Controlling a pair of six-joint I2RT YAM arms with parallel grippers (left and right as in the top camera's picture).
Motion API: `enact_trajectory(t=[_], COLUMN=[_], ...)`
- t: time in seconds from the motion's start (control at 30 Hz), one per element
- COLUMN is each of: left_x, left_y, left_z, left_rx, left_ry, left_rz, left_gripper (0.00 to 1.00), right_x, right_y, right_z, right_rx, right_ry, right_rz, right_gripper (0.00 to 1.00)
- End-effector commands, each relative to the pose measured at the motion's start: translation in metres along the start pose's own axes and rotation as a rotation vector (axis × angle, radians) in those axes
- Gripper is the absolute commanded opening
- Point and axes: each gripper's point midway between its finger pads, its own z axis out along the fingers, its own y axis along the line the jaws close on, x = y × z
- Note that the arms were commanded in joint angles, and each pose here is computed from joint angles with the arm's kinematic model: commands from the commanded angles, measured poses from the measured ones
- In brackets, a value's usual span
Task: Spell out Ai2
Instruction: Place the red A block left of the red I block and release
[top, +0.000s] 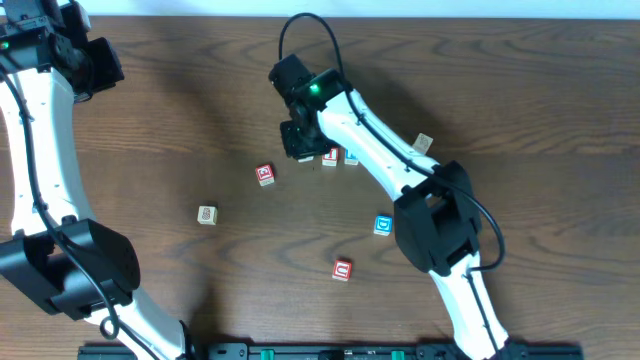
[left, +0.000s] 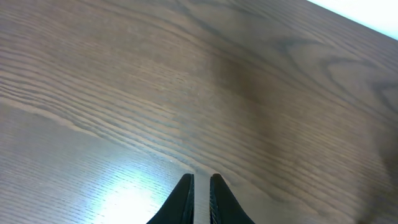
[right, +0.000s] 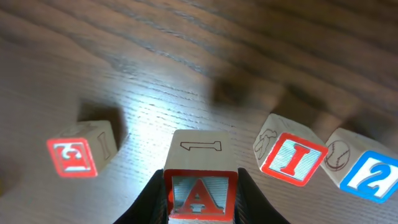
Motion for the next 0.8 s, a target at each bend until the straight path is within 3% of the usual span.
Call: enact_trajectory(t=[0.0,0.23,0.6,0.7,0.77], left_x=[0.002,0.002,0.002,0.0,0.0], left_y=[-0.001,-0.001,-0.001,-0.002,-0.002], left_z=[0.001,0.001,0.001,0.001,0.001], left_rx=[0.007,0.007,0.007,0.008,0.009], left_ry=[0.008,0.008,0.006,0.001,-0.001], left_rz=[0.006,0.006,0.006,0.007,0.007], left_gripper=[0.11,0.12,0.15,0.18,0.26], right_x=[-0.009,-0.023,-0.014,-0.013,-0.012], right_y=[-0.003,0.002,-0.005,-0.008,-0.011], right_z=[-0.001,0.001,0.022,0.022,0.023], right_rx=[0.071,0.08,0.113,0.12,0.126], right_ry=[-0.058,-0.142,-0.089,-0.084,-0.076], right_rz=[0.093,0.227,0.253,0.257,0.261], right_gripper=[0.01,0.01,0.01,0.01,0.01])
